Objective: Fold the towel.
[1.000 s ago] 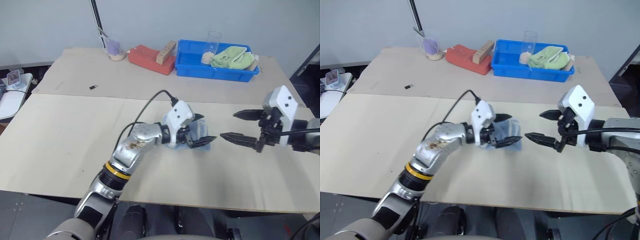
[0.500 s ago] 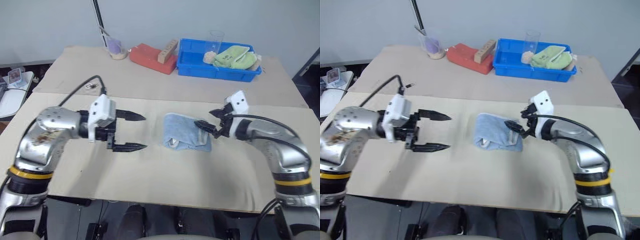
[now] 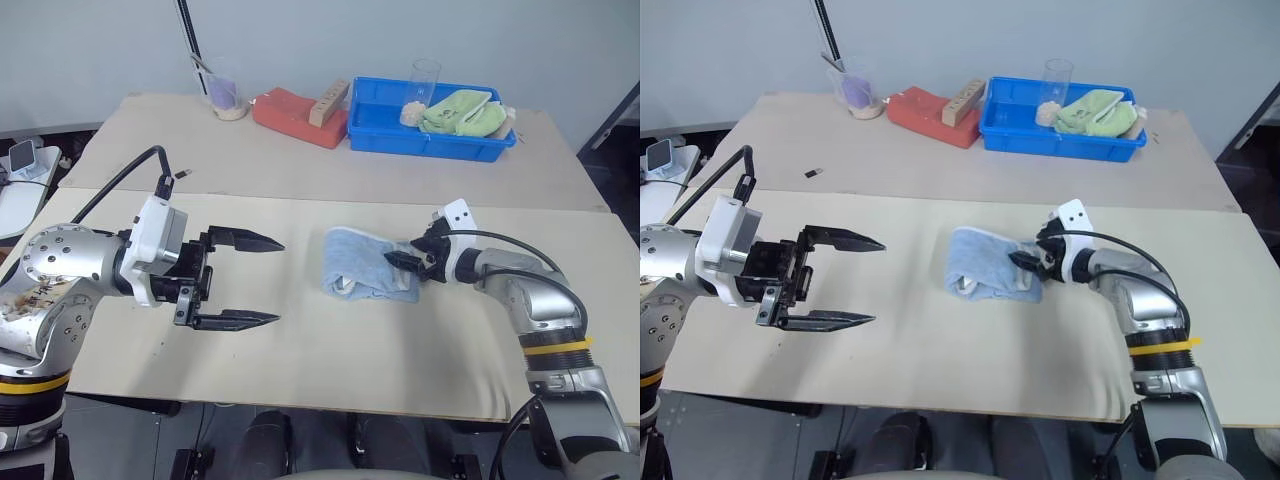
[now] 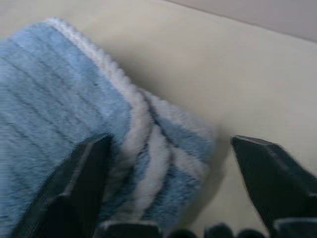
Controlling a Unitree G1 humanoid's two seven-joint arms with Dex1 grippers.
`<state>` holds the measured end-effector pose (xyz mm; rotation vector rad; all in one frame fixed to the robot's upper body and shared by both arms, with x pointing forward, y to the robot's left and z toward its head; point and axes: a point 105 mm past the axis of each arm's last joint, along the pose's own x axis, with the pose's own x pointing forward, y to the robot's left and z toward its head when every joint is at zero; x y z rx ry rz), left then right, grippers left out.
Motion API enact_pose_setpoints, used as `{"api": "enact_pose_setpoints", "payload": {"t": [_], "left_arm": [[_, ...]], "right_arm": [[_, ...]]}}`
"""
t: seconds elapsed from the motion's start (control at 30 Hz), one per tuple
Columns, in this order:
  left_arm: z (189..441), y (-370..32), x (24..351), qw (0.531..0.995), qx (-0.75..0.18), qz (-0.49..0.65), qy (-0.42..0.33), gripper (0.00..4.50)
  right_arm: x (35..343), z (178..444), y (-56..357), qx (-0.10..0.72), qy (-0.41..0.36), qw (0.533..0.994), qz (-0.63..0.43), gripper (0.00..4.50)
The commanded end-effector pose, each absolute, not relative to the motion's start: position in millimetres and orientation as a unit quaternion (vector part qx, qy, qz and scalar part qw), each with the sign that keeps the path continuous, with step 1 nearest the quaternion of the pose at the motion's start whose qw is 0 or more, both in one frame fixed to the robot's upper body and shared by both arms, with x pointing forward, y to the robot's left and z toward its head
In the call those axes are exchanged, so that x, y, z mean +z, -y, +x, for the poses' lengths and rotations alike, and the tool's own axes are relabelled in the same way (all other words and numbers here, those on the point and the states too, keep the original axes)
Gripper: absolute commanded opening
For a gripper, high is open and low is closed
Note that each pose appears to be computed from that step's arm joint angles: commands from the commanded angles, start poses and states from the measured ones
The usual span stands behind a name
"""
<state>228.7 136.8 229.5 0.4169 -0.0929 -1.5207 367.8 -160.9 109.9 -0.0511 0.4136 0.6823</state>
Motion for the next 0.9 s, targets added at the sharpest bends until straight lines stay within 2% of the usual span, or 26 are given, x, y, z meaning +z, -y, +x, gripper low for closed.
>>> {"api": "enact_pose_setpoints", "payload": {"t": [0.03, 0.27, 0.3, 0.4, 0.53, 0.7, 0.8, 0.87, 0.9], "left_arm": [[224.5, -137.6, 240.6, 0.696, -0.685, 0.207, 0.065, 4.5], [230.1, -132.0, 244.8, 0.704, -0.677, 0.198, 0.079, 4.5], [231.6, -131.6, 245.9, 0.709, -0.673, 0.196, 0.082, 4.5], [239.7, -132.8, 253.4, 0.729, -0.652, 0.185, 0.094, 4.5], [246.2, -134.4, 256.6, 0.74, -0.64, 0.187, 0.094, 4.5], [258.2, -135.5, 249.3, 0.753, -0.626, 0.192, 0.063, 4.5], [261.2, -134.3, 248.9, 0.753, -0.627, 0.189, 0.061, 4.5], [262.9, -135.0, 249.0, 0.753, -0.627, 0.191, 0.061, 4.5], [263.9, -135.6, 248.7, 0.753, -0.626, 0.192, 0.061, 4.5]], "right_arm": [[121.4, 367.7, 150.2, 0.358, -0.189, 0.914, -0.016, 2.63], [131.3, 373.2, 148.2, 0.36, -0.17, 0.917, -0.021, 0.19], [136.0, 375.4, 150.0, 0.357, -0.16, 0.92, -0.023, 0.05], [157.0, 390.5, 175.1, 0.302, -0.119, 0.946, -0.022, 0.05], [165.0, 401.4, 226.3, 0.204, -0.108, 0.973, 0.011, 0.05], [130.8, 393.7, 268.3, 0.118, -0.171, 0.978, 0.024, 0.05], [120.7, 393.8, 279.1, 0.079, -0.173, 0.981, 0.047, 0.05], [122.2, 394.7, 276.7, 0.075, -0.164, 0.982, 0.055, 0.93], [123.6, 395.1, 274.1, 0.077, -0.159, 0.983, 0.057, 1.2]]}}
